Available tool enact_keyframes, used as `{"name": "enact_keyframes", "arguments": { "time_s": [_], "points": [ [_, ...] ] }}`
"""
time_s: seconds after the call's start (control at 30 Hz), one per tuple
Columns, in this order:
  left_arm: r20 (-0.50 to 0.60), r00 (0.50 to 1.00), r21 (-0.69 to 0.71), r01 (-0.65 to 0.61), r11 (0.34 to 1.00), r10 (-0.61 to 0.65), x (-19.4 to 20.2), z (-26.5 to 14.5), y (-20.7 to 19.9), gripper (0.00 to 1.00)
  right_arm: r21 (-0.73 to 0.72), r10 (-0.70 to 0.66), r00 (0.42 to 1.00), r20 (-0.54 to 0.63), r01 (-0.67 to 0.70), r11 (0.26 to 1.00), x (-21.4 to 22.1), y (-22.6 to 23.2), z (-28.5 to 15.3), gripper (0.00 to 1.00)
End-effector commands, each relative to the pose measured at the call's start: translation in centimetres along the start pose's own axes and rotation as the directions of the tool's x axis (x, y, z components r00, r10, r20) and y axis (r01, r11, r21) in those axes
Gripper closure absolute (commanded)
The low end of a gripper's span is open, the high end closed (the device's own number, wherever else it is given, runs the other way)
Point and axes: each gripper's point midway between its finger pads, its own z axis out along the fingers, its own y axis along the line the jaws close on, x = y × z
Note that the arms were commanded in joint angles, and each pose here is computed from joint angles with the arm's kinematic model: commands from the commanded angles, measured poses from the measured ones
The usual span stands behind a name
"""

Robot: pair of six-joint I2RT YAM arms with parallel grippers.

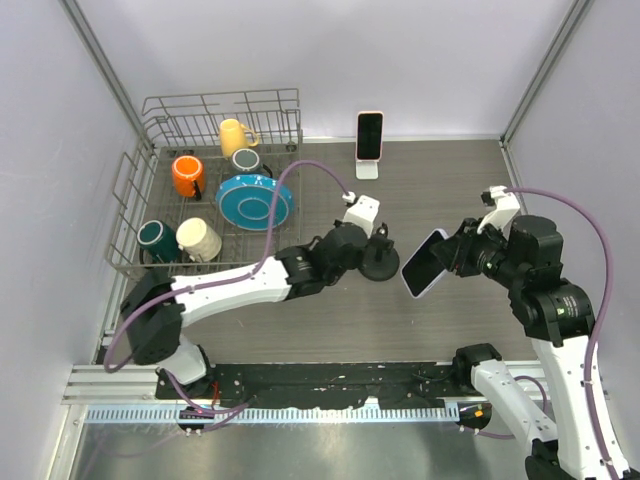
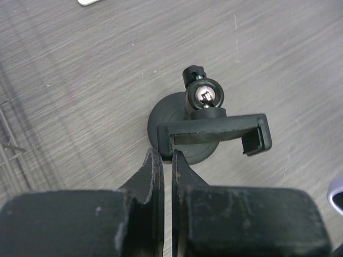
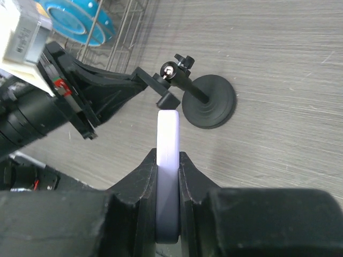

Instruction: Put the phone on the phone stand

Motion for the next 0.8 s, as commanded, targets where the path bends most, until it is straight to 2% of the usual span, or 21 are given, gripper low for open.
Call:
{"name": "enact_keyframes", "arguments": {
  "time_s": [0.0,0.1,0.13,0.37,0.6,0.7,0.77],
  "points": [
    [0.030,0.998,0.184,-0.057,0.981,0.053,-2.3,-3.7,0.4,1.00,-0.176,-0.069,0.997,0.032,0.074,0.982,-0.9,3.0,-0.2,0.99],
    [-0.005,0.995,0.255,-0.093,0.962,0.097,-1.9,-5.2,1.4,1.00,-0.264,-0.077,0.996,0.032,0.083,0.961,-0.9,4.6,-0.7,0.99],
    [-0.016,0.994,0.311,-0.099,0.945,0.110,-1.7,-5.9,0.9,1.00,-0.292,-0.072,0.997,0.040,0.081,0.953,-1.2,5.2,-0.8,0.99],
    [-0.036,0.980,0.448,-0.160,0.880,0.196,0.9,-8.0,0.4,1.00,-0.413,-0.078,0.997,0.003,0.073,0.908,-1.0,7.6,-1.2,0.99],
    [-0.004,0.983,0.446,-0.164,0.880,0.186,2.1,-8.0,1.4,1.00,-0.518,-0.162,0.984,-0.072,0.102,0.849,1.0,10.0,-0.9,0.99],
    [0.010,0.988,0.418,-0.145,0.897,0.154,1.9,-7.9,1.8,0.91,-0.512,-0.193,0.976,-0.097,0.117,0.851,1.6,10.4,-0.1,0.99],
    [0.035,0.992,0.423,-0.127,0.897,0.124,1.6,-8.1,1.7,0.77,-0.503,-0.209,0.973,-0.099,0.132,0.854,1.7,10.4,0.3,0.99]
  ]
}}
